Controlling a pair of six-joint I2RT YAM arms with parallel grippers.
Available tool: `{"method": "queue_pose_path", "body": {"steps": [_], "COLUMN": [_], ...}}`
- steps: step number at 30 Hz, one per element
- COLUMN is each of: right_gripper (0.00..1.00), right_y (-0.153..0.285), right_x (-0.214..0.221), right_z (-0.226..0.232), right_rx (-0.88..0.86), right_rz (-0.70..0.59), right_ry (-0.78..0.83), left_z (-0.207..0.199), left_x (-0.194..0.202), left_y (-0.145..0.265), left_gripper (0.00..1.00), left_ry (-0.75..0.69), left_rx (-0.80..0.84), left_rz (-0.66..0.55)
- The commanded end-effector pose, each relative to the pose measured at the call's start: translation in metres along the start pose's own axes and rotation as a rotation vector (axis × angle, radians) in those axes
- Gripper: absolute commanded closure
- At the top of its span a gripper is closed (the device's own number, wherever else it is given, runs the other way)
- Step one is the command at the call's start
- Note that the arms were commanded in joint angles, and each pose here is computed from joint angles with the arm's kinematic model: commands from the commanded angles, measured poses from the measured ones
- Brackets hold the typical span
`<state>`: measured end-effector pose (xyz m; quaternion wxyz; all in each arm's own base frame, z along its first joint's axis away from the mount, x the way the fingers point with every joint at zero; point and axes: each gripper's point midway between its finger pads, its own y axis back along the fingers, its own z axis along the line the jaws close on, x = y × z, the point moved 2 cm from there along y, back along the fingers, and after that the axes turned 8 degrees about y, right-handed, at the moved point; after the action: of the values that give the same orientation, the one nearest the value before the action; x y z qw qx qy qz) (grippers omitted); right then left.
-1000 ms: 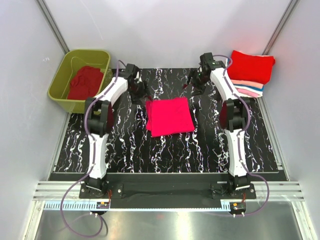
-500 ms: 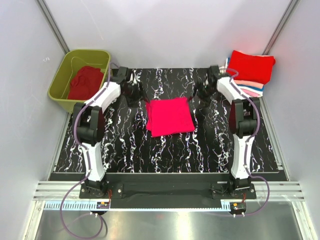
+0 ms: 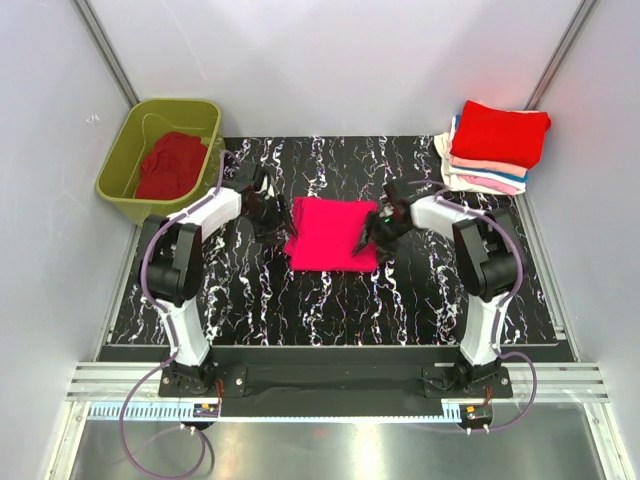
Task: Fold and stack the t-shirts
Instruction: Fold the tshirt, then neatly place the folded tshirt to the corner
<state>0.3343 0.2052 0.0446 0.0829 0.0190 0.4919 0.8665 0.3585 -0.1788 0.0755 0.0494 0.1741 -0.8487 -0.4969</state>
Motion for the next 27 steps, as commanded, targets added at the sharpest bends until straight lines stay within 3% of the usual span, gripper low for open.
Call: {"method": "queue_pose_path", "body": {"steps": [1,8,13,21,27], "right_gripper": [0.37,0.20,0.10,0.15,0.21], "right_y": [0.010,0.044,0.062,0.043,0.013], "right_x": [0.020,0.006,-0.006,-0.046,-0.085], "right_z": [0.052,0.031,0.009,0.006,-0.006], "right_rx": [-0.083,0.143,0.069,-0.117,-0.138], "right_rz": [-0.046,-0.113,-0.158,-0.177,-0.172], "right_ry": [0.106,0.212,0.160,0.128,0.032], "left_z": [-0.028,-0.019,-0.007,0.021,0.028], "left_x": [-0.008,0.011,0.029,0.044,0.054], "left_y": [0.035,0.068,0.091,0.116,0.134], "left_gripper": [0.37,0.37,0.37,0.37,0.37], "left_ry": [-0.072,-0.127,-0.174,-0.234,-0.265], "left_rx": [0.098,0.055,0.028,-0.080,-0.103], "left_rz": [-0.099,-0.115,-0.142,-0.204,-0.229]}}
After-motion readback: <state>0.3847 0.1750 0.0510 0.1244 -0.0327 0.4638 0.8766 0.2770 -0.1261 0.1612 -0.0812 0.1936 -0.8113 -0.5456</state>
